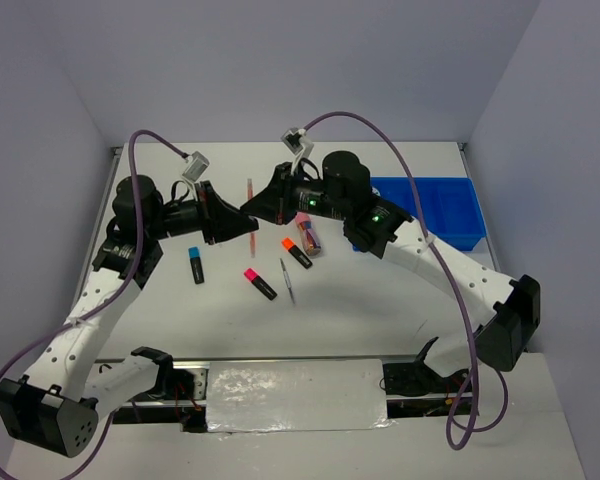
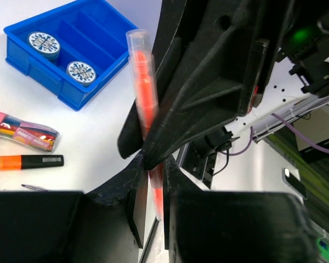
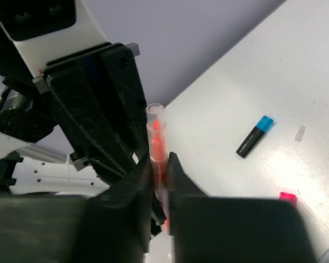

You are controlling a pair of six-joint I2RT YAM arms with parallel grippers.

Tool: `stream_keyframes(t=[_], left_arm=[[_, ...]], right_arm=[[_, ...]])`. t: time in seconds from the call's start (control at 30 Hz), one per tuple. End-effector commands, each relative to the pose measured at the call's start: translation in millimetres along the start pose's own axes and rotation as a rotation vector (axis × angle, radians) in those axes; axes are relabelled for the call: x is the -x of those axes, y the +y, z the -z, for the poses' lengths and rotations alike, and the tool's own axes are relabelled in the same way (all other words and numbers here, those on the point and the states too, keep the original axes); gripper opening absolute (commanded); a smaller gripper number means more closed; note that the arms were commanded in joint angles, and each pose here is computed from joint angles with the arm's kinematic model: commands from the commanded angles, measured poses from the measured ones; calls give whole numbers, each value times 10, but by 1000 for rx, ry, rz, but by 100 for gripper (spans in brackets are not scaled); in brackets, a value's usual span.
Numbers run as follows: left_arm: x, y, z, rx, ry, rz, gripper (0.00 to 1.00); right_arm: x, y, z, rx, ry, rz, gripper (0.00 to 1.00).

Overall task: Sort the stationery into containers
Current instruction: Place the pen in the storage box.

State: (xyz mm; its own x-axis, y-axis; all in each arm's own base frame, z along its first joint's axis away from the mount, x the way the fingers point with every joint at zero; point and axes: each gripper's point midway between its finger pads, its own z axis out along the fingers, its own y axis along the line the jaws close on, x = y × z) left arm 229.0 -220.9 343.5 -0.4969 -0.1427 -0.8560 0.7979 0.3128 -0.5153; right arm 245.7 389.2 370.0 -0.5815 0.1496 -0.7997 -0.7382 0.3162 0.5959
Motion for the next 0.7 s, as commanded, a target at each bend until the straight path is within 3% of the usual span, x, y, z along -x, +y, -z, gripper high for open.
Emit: stream_keyframes(t=[0.0,0.03,0.07,0.17,0.2,0.37,0.43,0.5,0.6,0.67], left_arm=[[45,-163,-12,-75,1,-59,4],[64,-138,-13,-59,-5,-58,10],[44,-119,-13,-46,2,-48,33],[123,48,2,74,-27,-45,73],[66,131,16,122,-9,-9,99],[44,755,237,521,8,44,99],[-132,926,365,631,63,79,99],[-233,1083,472,730,84,100,99],[-425,1134,505,745,135,130,99],[-452,1142,519,753,137,139,99]], right_arm=[[230,-4,-71,-23,-68,40,2],[249,-44,-65,-46,-73,41,0],[259,-83,-54,-60,-75,54,0],[337,-399,113,-166,-95,72,0],[325,-551,223,-220,-83,69,0],[457,-1902,1138,-663,-61,109,0],[406,-2300,1500,-804,10,150,0],[378,-2833,2001,-1053,72,126,0],[288,-3407,2576,-1306,173,85,0],[231,-3629,2705,-1340,185,35,0]])
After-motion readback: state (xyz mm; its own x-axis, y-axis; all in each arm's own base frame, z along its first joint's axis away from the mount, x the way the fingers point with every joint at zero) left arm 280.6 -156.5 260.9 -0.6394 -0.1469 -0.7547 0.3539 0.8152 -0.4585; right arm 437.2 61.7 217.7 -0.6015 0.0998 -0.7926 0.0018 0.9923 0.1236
